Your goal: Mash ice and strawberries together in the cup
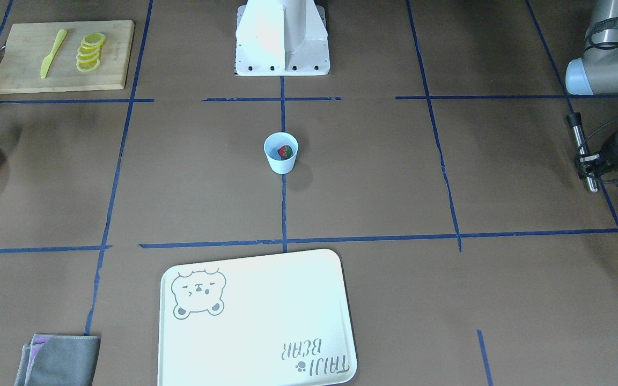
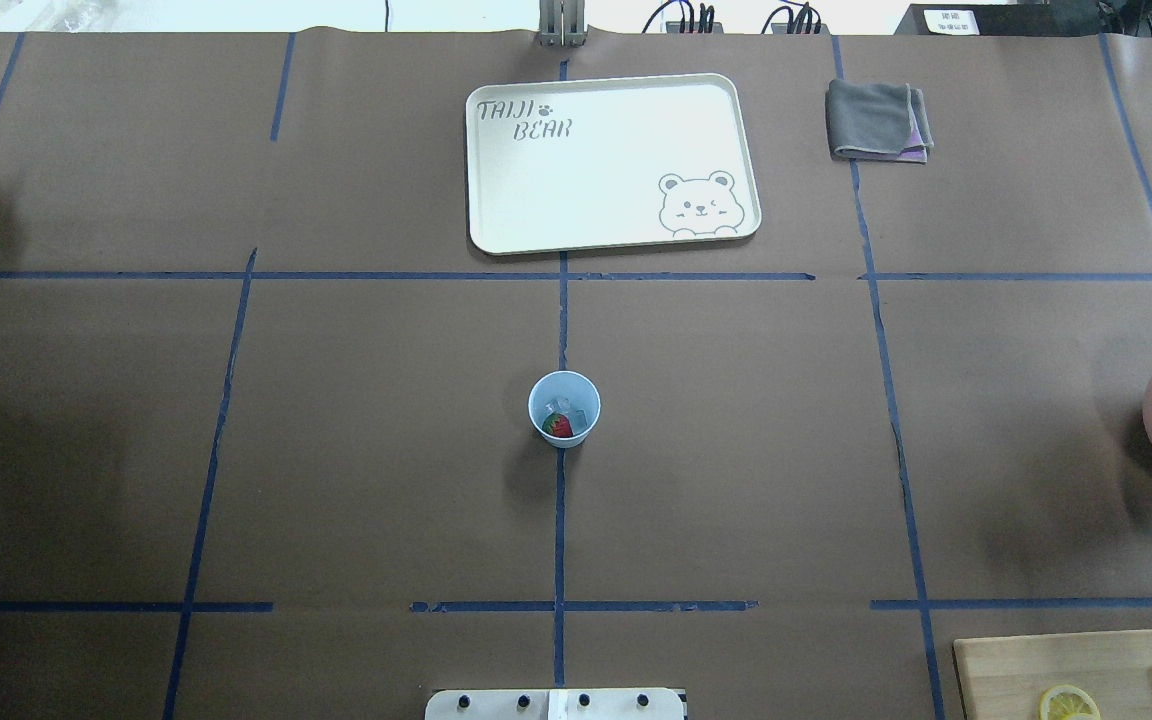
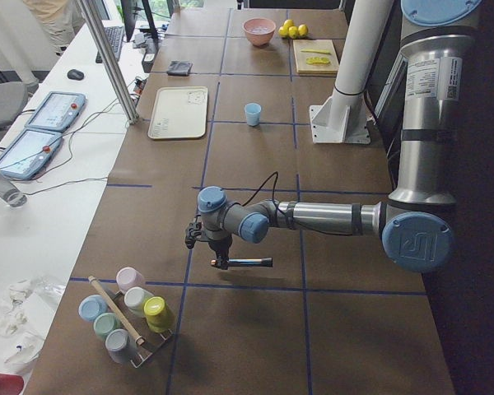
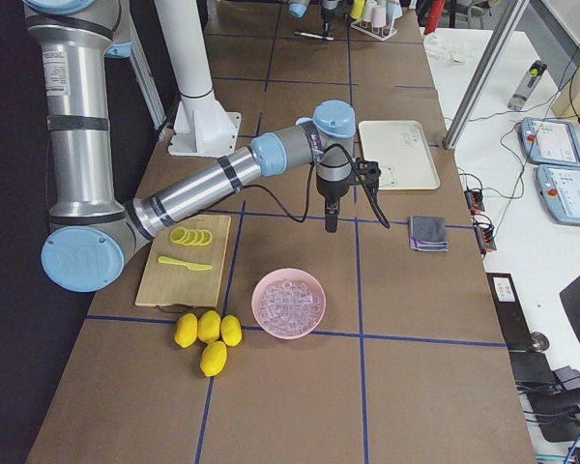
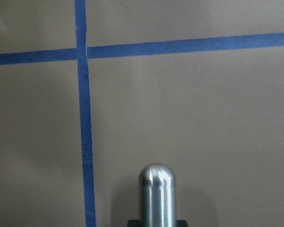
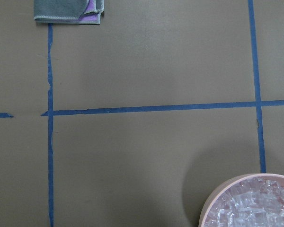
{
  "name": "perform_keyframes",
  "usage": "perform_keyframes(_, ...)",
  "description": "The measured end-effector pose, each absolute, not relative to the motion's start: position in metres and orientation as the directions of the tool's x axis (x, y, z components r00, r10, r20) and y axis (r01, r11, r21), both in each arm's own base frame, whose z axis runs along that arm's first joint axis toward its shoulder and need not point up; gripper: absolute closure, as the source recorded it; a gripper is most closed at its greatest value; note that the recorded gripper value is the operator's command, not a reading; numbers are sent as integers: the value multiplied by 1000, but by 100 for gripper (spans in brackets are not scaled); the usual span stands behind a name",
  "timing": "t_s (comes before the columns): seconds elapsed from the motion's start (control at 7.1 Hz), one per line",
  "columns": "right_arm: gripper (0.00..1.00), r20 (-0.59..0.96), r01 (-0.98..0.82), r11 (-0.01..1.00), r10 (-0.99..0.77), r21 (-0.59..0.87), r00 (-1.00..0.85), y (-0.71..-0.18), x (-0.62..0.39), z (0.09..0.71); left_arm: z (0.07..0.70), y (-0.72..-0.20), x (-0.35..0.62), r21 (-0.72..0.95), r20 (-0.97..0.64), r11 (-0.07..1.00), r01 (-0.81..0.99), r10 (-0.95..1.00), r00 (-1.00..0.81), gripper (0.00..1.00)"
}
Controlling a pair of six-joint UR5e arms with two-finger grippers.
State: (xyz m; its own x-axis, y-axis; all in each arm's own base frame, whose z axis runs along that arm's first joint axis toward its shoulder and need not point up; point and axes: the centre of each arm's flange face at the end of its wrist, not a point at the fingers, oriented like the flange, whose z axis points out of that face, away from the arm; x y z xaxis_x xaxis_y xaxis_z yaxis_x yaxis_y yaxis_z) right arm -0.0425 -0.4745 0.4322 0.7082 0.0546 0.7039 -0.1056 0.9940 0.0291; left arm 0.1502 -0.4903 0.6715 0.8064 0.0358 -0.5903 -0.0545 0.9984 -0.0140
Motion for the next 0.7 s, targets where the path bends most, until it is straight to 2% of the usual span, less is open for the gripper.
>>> perform_keyframes(0.14,0,704,-106,994,54,30,708,-474,-43,432,674,-491,151,-17,-588,998,-55,35,808,91)
perform_keyframes(0.28,0,705,-106,994,52,33,708,-474,-42,431,677,-491,151,-22,-586,998,-56,32,810,78)
perform_keyframes(0.56,0,706,-106,994,49,37,707,-474,-42,429,681,-491,151,-29,-583,998,-56,29,812,32)
perform_keyframes(0.7,0,706,-106,994,48,38,707,-473,-42,428,682,-491,151,-31,-582,998,-56,28,813,27)
